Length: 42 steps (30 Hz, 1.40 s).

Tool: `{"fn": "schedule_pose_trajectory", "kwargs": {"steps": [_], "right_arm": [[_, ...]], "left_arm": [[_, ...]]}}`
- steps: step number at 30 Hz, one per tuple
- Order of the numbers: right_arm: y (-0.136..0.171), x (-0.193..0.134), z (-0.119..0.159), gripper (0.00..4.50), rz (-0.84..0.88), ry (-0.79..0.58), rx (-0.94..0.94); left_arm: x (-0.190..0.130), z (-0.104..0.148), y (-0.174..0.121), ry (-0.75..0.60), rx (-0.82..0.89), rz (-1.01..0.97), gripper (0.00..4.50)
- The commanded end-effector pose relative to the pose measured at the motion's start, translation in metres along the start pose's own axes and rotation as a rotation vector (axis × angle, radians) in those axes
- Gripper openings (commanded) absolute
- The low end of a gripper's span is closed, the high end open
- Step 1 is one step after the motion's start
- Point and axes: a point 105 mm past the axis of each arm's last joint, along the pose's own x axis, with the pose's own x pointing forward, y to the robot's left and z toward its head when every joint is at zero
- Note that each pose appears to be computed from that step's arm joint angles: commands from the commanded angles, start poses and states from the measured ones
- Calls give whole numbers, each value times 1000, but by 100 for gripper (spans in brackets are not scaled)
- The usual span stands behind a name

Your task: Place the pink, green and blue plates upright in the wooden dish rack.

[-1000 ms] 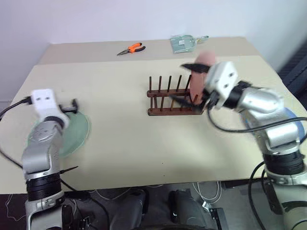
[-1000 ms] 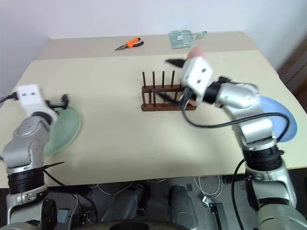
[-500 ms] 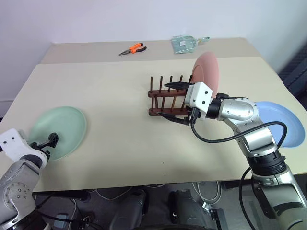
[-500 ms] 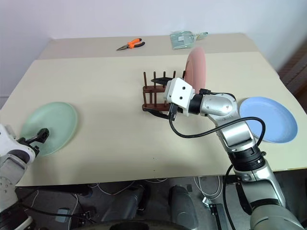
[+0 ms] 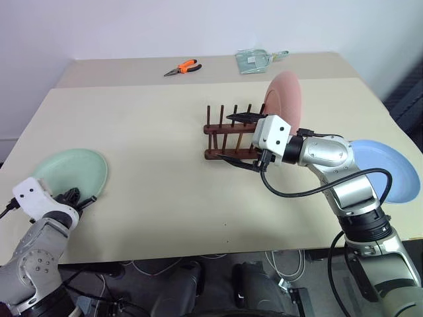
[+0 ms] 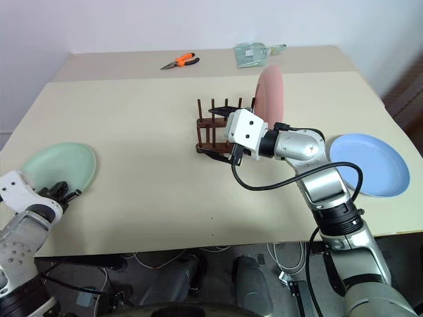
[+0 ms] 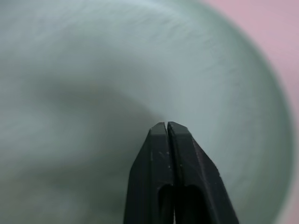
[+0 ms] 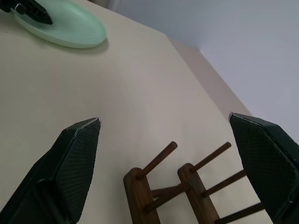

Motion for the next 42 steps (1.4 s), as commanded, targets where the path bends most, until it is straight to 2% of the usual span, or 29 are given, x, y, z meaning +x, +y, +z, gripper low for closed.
{"fn": "schedule_pose_trajectory", "kwargs": {"steps": [1, 7, 9, 13, 16, 18, 21, 26, 27, 28, 29, 32, 36, 39, 42], "right_arm": [[-4, -2, 8, 450, -26, -30, -30], [-3, -2, 4, 450, -21, -25, -28], [-3, -2, 3, 450, -18, -23, -29], [-3, -1, 1, 450, -13, -24, -31], [-3, 0, 1, 450, -12, -27, -32], [-4, 1, 3, 450, -11, -36, -36], [-4, 1, 5, 450, -11, -40, -40], [-5, 1, 5, 450, -15, -39, -49], [-5, 1, 5, 450, -12, -38, -48], [-5, 1, 5, 450, -6, -34, -40], [-5, 1, 4, 450, -1, -31, -34], [-6, 2, 6, 450, 12, -22, -71], [-4, 16, 28, 450, 9, -78, -212], [4, 27, 38, 450, 21, -112, -291], [6, 39, 38, 450, 4, -92, -400]], "left_arm": [[-7, 46, 15, -247, -54, 104, 132], [-26, 63, 60, -411, -70, 447, 433], [-32, 58, 69, -416, -82, 524, 433], [-28, 28, 74, -293, -109, 566, 433], [-23, 8, 72, -203, -181, 547, 433], [-11, -7, 54, -128, -296, 420, 433], [-7, -9, 43, -99, -362, 351, 348], [-5, -4, 45, -105, -400, 351, 95], [-3, 1, 39, -112, -362, 317, 39], [-1, 12, 27, -144, -303, 258, 4], [0, 20, 18, -166, -263, 216, 4], [2, 58, -33, -275, -77, 21, 4], [-8, 108, -130, -398, 20, -299, 4], [-24, 123, -189, -430, 56, -482, 4], [-36, 124, -227, -422, 83, -601, 4]]}}
